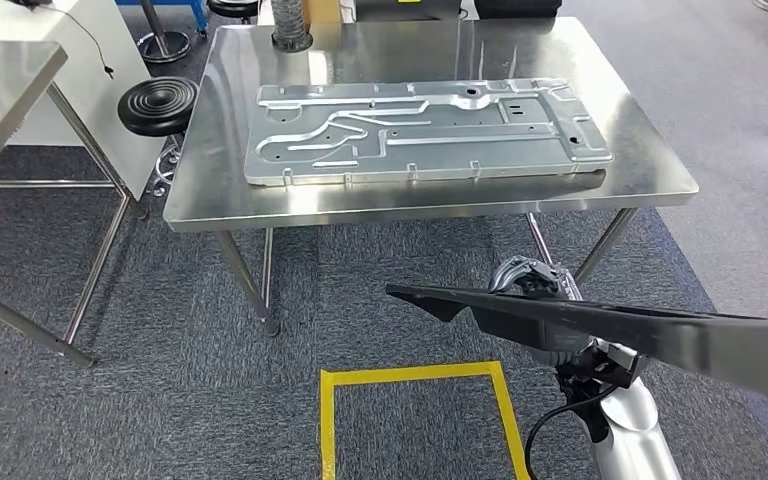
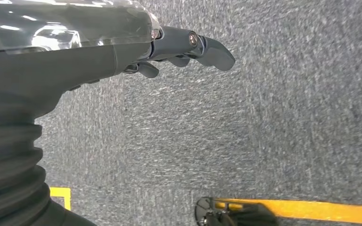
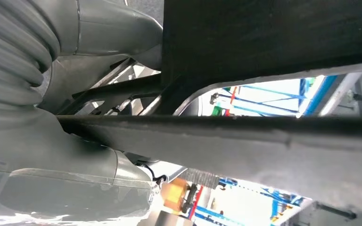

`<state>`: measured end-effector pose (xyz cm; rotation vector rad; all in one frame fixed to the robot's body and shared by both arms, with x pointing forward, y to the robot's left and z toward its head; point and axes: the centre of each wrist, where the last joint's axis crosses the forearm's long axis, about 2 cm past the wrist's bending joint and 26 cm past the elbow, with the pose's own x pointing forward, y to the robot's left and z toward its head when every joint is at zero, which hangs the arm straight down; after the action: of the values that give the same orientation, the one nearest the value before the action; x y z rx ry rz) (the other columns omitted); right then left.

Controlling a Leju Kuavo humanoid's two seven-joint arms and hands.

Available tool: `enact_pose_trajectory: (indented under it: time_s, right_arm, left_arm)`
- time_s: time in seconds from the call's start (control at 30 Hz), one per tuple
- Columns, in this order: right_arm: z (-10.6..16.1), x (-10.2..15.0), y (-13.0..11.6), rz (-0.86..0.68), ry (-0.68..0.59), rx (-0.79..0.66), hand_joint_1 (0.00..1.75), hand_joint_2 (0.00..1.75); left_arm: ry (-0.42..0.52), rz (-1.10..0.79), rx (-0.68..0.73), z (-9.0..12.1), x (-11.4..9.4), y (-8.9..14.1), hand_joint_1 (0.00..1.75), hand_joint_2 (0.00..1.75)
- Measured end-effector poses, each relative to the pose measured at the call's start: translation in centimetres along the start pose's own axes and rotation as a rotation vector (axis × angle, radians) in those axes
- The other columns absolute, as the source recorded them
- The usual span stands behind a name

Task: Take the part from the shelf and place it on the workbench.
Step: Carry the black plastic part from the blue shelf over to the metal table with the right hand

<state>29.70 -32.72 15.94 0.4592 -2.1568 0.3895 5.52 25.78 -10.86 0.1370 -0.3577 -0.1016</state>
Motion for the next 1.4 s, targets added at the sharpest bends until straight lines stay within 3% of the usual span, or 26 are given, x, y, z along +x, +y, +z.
enact_pose_trajectory:
  time_s: [1.4]
  right_arm:
    - [0.37,-0.31,0.55,-0.011,0.005,-0.003,1.24,1.75]
  left_arm:
    - [0.0,-0.003,-0.002,0.01,-0.13,0.07,0.0,1.75]
